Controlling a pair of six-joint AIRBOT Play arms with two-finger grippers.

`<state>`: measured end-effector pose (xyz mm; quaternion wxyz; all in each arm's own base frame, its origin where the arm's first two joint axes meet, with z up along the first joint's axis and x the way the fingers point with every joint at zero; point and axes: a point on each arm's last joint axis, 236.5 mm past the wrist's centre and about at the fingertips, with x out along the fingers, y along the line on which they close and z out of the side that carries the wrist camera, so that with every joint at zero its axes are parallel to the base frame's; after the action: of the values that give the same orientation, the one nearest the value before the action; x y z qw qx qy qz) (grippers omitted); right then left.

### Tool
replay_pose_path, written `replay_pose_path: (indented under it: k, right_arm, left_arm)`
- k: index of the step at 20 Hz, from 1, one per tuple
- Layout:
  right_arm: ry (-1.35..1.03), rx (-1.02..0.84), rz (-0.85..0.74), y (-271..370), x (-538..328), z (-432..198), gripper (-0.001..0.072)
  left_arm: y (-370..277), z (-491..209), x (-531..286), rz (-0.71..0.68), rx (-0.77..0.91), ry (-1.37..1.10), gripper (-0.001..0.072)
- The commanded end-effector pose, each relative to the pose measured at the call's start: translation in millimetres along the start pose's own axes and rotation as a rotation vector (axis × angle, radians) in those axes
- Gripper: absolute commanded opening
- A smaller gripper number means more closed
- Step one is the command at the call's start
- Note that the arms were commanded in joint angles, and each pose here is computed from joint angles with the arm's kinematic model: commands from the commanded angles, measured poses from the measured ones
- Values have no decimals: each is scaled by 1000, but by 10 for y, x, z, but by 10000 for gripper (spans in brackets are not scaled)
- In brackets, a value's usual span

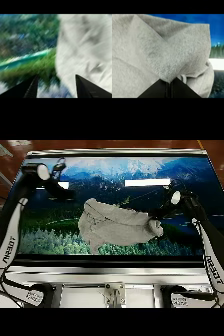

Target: Fold the shirts.

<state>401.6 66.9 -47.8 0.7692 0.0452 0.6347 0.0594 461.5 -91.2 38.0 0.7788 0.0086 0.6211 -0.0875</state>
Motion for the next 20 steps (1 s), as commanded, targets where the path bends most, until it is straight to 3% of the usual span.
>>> replay_pose_path:
  k: [1, 4, 7, 9, 13, 20]
  right_arm:
    - [62, -22, -35, -80, -31, -151, 60]
    - [64, -21, -34, -77, -36, -158, 60]
    - [54, -17, -23, -50, -34, -134, 60]
    - [50, -16, -20, -44, -32, -125, 60]
    - [58, -47, -19, -43, -34, -144, 60]
    - [94, -75, -17, -45, -40, -226, 60]
  left_arm:
    - [584, -554, -545, -11, -143, 140, 539]
    - [467, -861, -519, -146, -243, 136, 540]
    - [55, -1346, 20, -252, -316, 191, 548]
    - [-315, -1619, 463, -332, -368, 204, 674]
    - [-674, -1620, 985, -399, -492, 106, 674]
    - [-1021, -1482, 1255, -446, -523, 74, 667]
